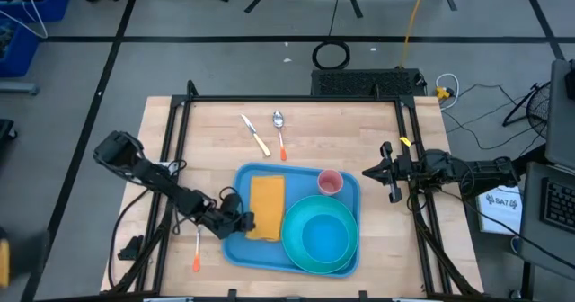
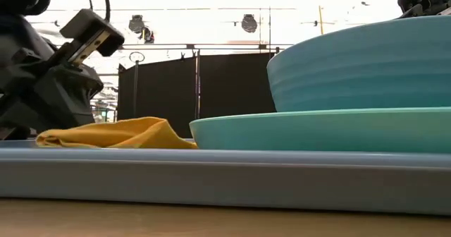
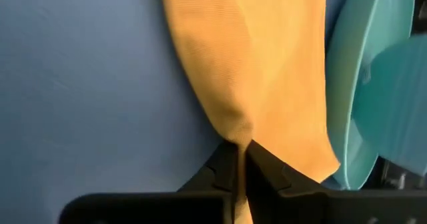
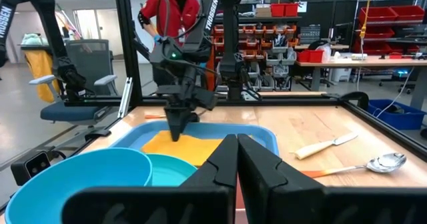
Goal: Set up tray
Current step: Put the yellow napkin on the blue serving tray to the left of the light blue plate
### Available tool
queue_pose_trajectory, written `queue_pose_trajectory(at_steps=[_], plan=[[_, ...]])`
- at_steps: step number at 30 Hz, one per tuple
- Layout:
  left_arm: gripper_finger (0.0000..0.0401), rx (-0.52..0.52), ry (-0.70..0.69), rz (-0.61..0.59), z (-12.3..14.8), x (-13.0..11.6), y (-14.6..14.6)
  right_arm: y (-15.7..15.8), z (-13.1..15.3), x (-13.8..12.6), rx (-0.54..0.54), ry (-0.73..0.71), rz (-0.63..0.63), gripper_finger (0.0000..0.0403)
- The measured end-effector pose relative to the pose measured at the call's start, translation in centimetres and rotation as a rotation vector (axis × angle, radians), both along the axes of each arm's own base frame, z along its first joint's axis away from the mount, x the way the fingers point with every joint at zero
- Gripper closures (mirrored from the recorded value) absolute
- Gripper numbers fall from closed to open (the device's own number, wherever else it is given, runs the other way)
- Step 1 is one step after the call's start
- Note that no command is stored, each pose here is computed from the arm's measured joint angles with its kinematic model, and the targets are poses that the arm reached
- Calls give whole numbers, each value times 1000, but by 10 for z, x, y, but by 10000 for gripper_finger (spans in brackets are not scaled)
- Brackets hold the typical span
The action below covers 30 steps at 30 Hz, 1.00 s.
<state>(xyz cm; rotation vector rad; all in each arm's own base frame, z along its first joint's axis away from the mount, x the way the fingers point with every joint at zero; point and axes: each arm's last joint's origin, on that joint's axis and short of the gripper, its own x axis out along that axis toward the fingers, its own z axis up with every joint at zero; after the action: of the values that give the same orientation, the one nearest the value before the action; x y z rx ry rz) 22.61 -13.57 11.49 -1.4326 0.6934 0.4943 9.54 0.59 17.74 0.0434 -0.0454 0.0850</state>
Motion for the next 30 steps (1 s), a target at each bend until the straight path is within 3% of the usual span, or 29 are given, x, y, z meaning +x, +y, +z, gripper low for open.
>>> queue_pose_trajectory(at_steps=[4,14,20,26,30], plan=[[354,22,19,-95,-1,6,-2,0,0,0,1,3,0,399],[313,72,-1,-189,-1,7,-3,0,0,0,9,4,1,399],[289,10,-44,-291,13,6,-6,0,0,0,9,5,1,399],[284,25,-35,-271,27,-1,-1,0,0,0,9,5,1,399],[284,126,-68,-187,32,1,10,0,0,0,8,4,1,399]])
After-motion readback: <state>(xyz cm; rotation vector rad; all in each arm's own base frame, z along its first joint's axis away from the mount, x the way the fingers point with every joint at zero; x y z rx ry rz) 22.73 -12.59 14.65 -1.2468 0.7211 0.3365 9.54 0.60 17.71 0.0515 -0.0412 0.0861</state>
